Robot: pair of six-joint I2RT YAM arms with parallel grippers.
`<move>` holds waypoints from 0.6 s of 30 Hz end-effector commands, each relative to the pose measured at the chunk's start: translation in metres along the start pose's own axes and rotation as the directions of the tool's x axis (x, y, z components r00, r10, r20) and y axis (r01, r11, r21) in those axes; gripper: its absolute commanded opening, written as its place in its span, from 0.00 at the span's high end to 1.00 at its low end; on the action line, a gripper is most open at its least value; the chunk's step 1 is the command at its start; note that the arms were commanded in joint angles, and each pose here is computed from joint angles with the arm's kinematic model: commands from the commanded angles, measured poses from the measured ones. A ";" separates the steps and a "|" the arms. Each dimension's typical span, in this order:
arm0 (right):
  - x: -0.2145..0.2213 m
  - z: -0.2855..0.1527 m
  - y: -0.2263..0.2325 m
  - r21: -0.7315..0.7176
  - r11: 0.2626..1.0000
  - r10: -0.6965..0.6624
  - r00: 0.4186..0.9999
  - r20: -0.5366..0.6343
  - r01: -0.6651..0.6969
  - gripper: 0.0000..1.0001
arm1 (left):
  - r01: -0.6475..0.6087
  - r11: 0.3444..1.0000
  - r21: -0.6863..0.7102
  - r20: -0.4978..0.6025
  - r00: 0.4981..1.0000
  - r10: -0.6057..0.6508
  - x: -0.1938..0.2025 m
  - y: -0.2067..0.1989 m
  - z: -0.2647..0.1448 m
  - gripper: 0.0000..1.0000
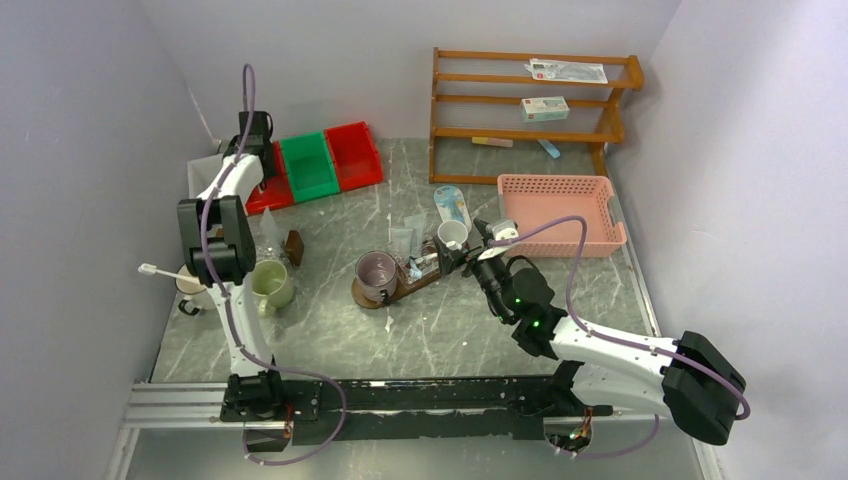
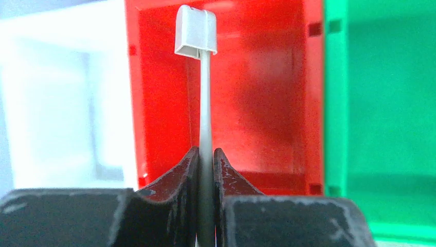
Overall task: Prepare toiletry sets of a toothbrush and toothpaste on the tray
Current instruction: Pick up the toothbrush from the storage box.
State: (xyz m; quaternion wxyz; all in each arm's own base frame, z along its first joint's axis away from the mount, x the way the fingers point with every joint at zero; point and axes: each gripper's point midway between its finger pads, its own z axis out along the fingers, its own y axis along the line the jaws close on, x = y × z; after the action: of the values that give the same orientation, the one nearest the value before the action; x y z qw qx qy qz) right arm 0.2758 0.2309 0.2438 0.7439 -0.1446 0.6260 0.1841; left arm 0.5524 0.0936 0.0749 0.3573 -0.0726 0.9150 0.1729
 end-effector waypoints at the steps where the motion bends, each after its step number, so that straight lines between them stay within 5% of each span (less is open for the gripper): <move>1: -0.004 0.000 -0.003 0.011 1.000 0.014 1.000 0.013 -0.015 0.00 | 0.096 0.992 0.080 0.165 0.980 -0.108 -0.054 0.005 -0.048 0.95; 12: -0.011 0.002 0.003 -0.019 0.999 0.045 0.999 0.019 -0.045 0.00 | 0.147 0.918 0.369 0.331 0.902 -0.278 -0.082 -0.011 -0.152 0.95; 18: -0.024 0.006 0.013 -0.068 0.995 0.072 0.997 0.023 -0.071 0.00 | 0.089 0.809 0.582 0.359 0.864 -0.353 -0.079 -0.039 -0.210 0.95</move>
State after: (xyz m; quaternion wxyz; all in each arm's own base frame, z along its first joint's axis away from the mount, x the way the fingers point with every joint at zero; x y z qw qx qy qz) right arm 0.2739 0.2379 0.2445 0.7334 -0.1493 0.6301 0.2066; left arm 0.4983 0.0222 0.2326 0.5463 -0.0718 0.8342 -0.0247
